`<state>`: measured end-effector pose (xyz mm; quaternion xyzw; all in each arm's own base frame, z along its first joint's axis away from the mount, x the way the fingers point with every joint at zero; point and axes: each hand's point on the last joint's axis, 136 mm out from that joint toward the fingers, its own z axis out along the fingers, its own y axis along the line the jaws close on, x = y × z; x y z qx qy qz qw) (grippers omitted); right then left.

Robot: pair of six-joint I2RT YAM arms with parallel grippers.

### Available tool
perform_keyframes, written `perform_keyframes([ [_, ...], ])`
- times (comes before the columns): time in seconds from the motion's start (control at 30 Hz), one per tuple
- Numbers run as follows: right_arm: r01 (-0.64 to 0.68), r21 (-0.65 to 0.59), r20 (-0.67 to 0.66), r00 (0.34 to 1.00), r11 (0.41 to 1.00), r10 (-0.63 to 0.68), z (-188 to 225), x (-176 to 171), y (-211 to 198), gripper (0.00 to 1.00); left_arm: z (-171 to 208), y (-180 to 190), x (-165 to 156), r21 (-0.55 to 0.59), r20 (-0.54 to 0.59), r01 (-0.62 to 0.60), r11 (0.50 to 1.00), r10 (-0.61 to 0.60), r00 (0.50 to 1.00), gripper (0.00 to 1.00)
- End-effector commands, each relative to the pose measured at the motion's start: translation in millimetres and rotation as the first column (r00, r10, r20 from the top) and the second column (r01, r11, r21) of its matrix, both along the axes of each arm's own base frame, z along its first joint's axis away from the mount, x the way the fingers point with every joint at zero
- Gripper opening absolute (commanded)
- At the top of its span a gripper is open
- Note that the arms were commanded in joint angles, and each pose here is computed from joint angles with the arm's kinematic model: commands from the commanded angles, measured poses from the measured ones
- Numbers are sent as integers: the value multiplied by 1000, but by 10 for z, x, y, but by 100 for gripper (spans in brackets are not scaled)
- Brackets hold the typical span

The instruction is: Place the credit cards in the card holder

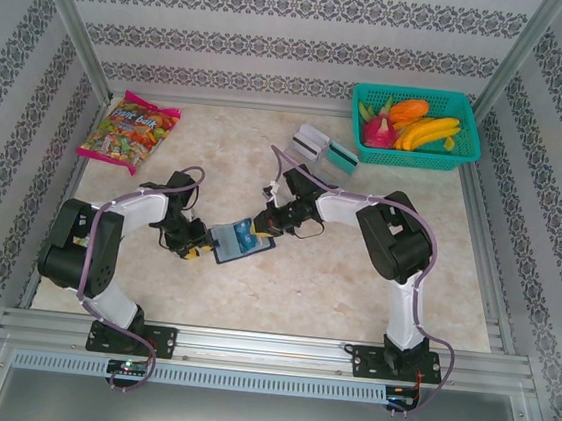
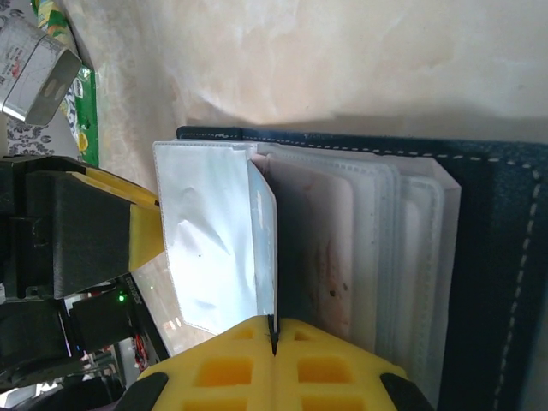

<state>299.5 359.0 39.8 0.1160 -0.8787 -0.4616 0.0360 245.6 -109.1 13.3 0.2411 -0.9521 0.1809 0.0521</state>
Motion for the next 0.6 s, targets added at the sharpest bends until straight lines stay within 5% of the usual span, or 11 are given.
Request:
perform_keyframes([
  [0.0, -13, 4, -47, 999, 1000, 13, -85, -46, 60, 3, -200, -68, 319, -3, 91, 8, 1000, -8, 996, 34],
  [0.57, -40, -39, -51, 998, 998, 38, -193, -188, 165, 4, -239, -114, 358, 9, 90, 21, 1000, -21, 996, 33],
])
